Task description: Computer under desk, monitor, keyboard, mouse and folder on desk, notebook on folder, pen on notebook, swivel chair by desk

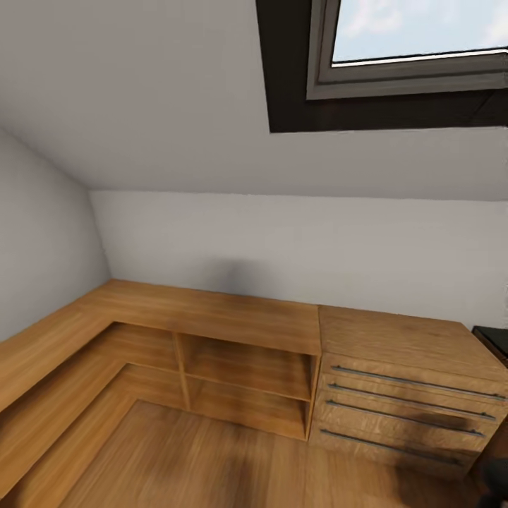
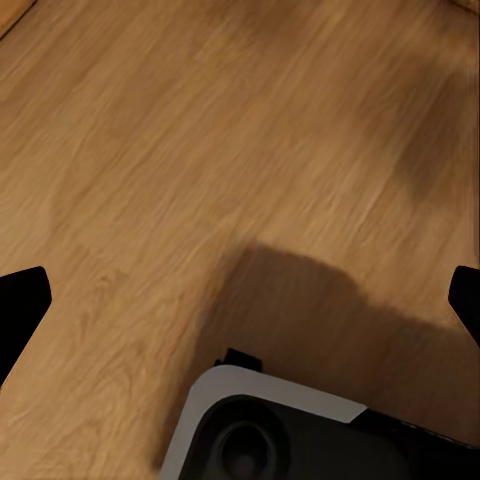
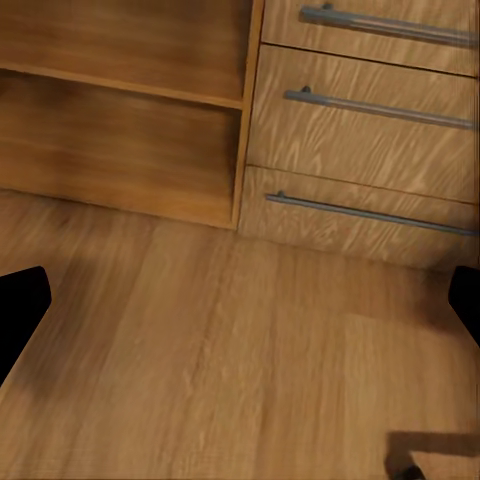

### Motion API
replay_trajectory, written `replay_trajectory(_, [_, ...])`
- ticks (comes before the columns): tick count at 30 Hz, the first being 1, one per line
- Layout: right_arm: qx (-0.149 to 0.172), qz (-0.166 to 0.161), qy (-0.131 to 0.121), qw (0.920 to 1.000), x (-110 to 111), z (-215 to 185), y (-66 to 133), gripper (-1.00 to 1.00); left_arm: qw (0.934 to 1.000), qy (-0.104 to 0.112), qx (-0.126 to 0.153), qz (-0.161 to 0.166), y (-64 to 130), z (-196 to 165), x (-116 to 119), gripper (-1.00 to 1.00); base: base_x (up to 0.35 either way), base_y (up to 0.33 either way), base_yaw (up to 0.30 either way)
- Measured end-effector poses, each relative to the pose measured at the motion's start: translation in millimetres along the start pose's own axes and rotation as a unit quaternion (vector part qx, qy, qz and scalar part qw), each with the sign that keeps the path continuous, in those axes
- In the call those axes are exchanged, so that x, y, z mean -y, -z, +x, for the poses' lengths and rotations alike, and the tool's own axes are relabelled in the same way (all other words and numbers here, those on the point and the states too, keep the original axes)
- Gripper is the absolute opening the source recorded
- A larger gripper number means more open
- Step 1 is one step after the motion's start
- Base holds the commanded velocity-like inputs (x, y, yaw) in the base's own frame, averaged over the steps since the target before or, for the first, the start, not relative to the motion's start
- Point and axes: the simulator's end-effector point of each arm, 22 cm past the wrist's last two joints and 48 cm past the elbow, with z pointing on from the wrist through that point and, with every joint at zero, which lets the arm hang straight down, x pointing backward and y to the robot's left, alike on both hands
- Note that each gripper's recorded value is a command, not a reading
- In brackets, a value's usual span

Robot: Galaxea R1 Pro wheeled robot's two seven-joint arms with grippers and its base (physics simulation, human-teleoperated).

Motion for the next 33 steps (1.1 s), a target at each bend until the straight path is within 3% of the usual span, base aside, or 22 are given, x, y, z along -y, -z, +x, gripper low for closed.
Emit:
replay_trajectory(17, [0.006, 0.002, -0.001, 1.0, 1.3, -5.2, -0.7, 1.0, 1.0, 0.001, 0.005, 0.001, -1.2, -3.7, 1.1, 1.0, 0.288, 0.168, -0.259])
replay_trajectory(33, [0.006, 0.003, -0.002, 1.0, 1.5, -5.3, -1.0, 1.0, 1.0, 0.002, 0.005, 0.001, -1.5, -3.8, 1.2, 1.0, 0.043, 0.011, -0.251])
